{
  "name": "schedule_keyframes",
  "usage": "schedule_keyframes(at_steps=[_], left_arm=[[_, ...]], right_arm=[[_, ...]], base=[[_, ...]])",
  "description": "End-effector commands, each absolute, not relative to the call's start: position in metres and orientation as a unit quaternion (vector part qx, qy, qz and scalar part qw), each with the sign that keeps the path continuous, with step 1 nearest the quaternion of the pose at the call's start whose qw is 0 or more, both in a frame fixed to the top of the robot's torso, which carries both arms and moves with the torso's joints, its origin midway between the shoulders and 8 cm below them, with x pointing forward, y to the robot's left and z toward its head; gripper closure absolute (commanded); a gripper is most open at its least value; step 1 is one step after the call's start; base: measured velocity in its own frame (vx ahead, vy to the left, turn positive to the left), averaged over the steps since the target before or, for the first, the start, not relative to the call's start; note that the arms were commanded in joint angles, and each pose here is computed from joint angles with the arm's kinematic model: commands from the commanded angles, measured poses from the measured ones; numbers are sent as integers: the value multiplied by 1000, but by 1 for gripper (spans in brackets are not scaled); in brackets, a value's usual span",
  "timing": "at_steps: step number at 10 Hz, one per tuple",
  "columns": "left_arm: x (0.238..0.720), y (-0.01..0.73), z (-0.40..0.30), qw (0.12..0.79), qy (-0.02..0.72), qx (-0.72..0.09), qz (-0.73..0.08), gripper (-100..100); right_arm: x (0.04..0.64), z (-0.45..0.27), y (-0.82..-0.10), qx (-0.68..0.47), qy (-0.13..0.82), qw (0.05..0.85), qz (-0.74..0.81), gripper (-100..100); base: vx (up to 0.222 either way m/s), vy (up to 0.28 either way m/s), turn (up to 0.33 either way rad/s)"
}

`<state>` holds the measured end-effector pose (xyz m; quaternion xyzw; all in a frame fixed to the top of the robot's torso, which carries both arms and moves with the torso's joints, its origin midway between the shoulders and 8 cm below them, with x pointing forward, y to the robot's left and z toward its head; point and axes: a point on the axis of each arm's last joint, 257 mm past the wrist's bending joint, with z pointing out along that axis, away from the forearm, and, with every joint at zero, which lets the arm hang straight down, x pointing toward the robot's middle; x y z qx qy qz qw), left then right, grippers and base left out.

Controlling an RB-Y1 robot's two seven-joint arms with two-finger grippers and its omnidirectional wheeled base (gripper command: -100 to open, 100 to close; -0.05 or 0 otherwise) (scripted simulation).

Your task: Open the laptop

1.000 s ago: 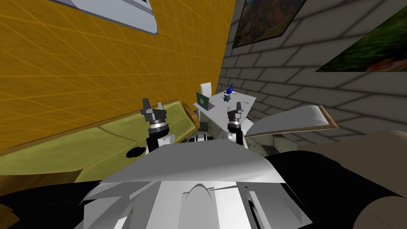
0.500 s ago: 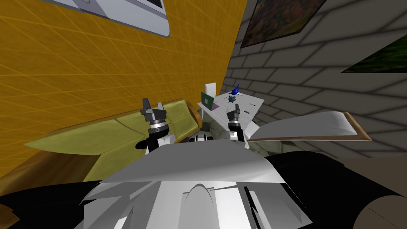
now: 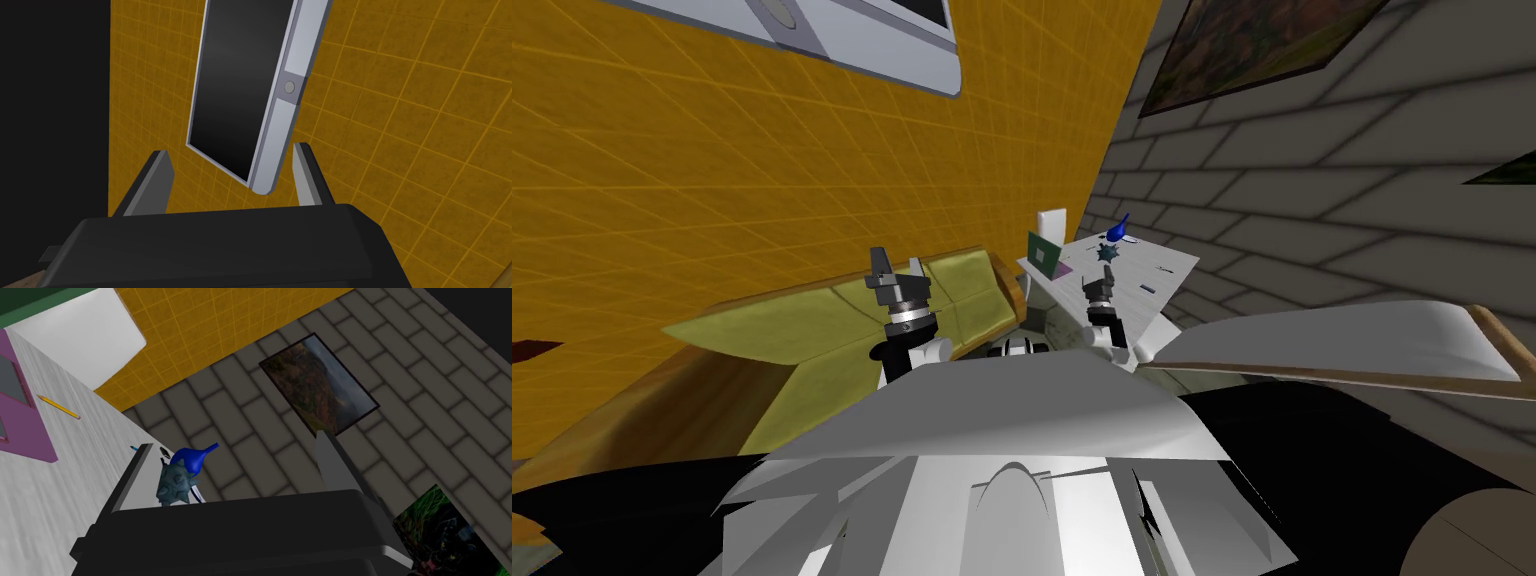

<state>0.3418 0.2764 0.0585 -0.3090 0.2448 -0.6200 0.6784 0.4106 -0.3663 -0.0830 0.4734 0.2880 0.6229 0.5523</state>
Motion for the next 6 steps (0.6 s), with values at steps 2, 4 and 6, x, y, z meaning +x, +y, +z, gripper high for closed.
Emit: schedule_keyframes(at_steps=[2, 4, 6], left_arm=[[342, 276, 59, 678, 245, -309, -620, 0], [342, 276, 59, 678, 245, -309, -620, 0], [342, 276, 59, 678, 245, -309, -620, 0]], right_arm=[[421, -101, -388, 517, 260, 511, 635, -100], [427, -113, -401, 543, 242, 486, 640, -100], [433, -126, -415, 568, 221, 461, 645, -100]], base=[[5, 12, 151], [6, 11, 141], [5, 9, 156]])
